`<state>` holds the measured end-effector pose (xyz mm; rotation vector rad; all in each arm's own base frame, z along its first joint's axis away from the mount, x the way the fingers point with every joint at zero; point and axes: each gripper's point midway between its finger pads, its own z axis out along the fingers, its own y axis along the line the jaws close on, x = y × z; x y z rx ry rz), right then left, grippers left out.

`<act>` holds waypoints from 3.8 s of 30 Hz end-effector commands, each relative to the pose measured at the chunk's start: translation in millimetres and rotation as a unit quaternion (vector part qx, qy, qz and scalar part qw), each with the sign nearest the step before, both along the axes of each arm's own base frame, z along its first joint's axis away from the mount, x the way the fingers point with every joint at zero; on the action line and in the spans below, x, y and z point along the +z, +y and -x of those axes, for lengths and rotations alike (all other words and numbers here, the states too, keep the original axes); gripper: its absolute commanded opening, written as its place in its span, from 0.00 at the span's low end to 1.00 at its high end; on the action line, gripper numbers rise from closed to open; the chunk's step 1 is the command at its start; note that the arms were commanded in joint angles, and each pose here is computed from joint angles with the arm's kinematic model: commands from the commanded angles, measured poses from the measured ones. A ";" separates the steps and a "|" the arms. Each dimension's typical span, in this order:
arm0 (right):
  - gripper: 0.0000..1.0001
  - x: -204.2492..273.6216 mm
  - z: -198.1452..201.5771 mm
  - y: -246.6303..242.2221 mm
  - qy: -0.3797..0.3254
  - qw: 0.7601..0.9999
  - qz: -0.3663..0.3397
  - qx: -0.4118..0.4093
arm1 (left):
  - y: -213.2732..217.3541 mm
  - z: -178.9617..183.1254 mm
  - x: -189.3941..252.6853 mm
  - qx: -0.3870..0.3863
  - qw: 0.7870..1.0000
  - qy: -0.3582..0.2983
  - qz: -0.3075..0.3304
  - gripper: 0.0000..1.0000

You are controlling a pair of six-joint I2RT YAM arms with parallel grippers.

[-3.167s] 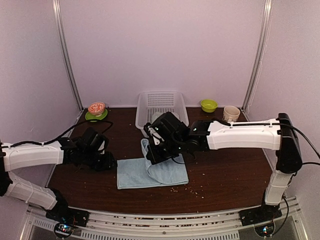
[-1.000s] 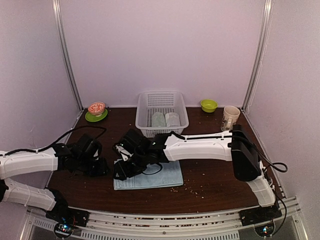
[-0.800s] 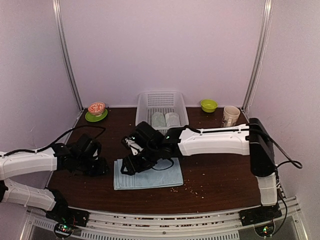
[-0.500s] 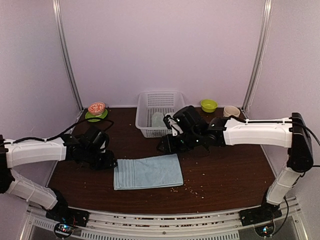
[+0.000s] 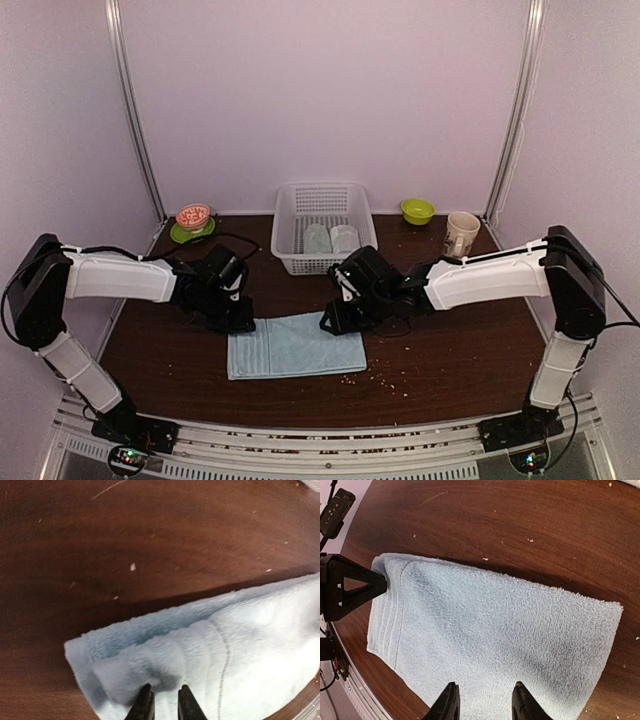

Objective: Roll the towels
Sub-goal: Smooth out the towel at the center of the board, then roll the towel at the center of the board.

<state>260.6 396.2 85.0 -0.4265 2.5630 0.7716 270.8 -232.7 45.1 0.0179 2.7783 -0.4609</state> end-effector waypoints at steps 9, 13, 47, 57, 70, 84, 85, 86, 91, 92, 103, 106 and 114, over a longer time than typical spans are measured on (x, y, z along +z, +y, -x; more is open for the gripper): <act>0.35 -54.4 27.8 -19.7 0.063 0.998 0.025 -0.011 | 45.9 20.5 -49.8 0.051 0.997 0.054 -0.027 0.00; 0.36 -53.3 28.6 -19.1 0.063 0.998 0.028 -0.005 | 48.0 23.0 -51.0 0.050 0.997 0.057 -0.031 0.00; 0.54 -31.5 -5.9 -73.1 0.068 0.990 -0.053 -0.113 | -0.6 2.3 74.3 -0.055 0.995 -0.085 0.015 0.11; 0.32 -69.8 4.1 -76.6 0.122 0.983 -0.034 -0.135 | 2.8 -0.5 -3.2 -0.053 0.996 -0.017 -0.066 0.00; 0.22 -83.9 13.8 -65.7 0.161 0.978 -0.057 -0.123 | 22.7 22.7 -38.5 -0.047 0.995 0.021 -0.090 0.00; 0.00 -53.2 8.3 -144.9 0.091 0.984 0.024 -0.153 | -47.2 44.7 -23.9 -0.121 0.992 0.018 -0.034 0.00; 0.00 -48.6 10.4 -155.4 0.084 0.984 0.035 -0.154 | -58.3 47.2 -22.3 -0.128 0.991 0.018 -0.028 0.00; 0.00 -44.8 11.7 -166.7 0.077 0.983 0.047 -0.158 | -69.7 50.5 -21.4 -0.136 0.990 0.018 -0.022 0.00; 0.00 -28.6 19.3 -204.7 0.050 0.982 0.094 -0.157 | -102.5 52.2 -11.1 -0.174 0.984 0.003 -0.032 0.00; 0.00 -26.4 19.4 -207.2 0.045 0.982 0.098 -0.157 | -103.9 50.4 -7.3 -0.174 0.984 -0.002 -0.032 0.00; 0.00 -15.9 6.6 -195.3 0.021 0.985 0.095 -0.143 | -143.7 48.4 47.1 -0.247 0.967 -0.038 0.043 0.09; 0.00 -6.1 4.2 -185.3 0.012 0.987 0.089 -0.136 | -150.2 43.6 43.1 -0.251 0.966 -0.040 0.040 0.07; 0.00 11.0 3.4 -147.1 0.009 0.991 0.070 -0.110 | -145.8 47.4 -2.2 -0.252 0.968 0.003 0.007 0.00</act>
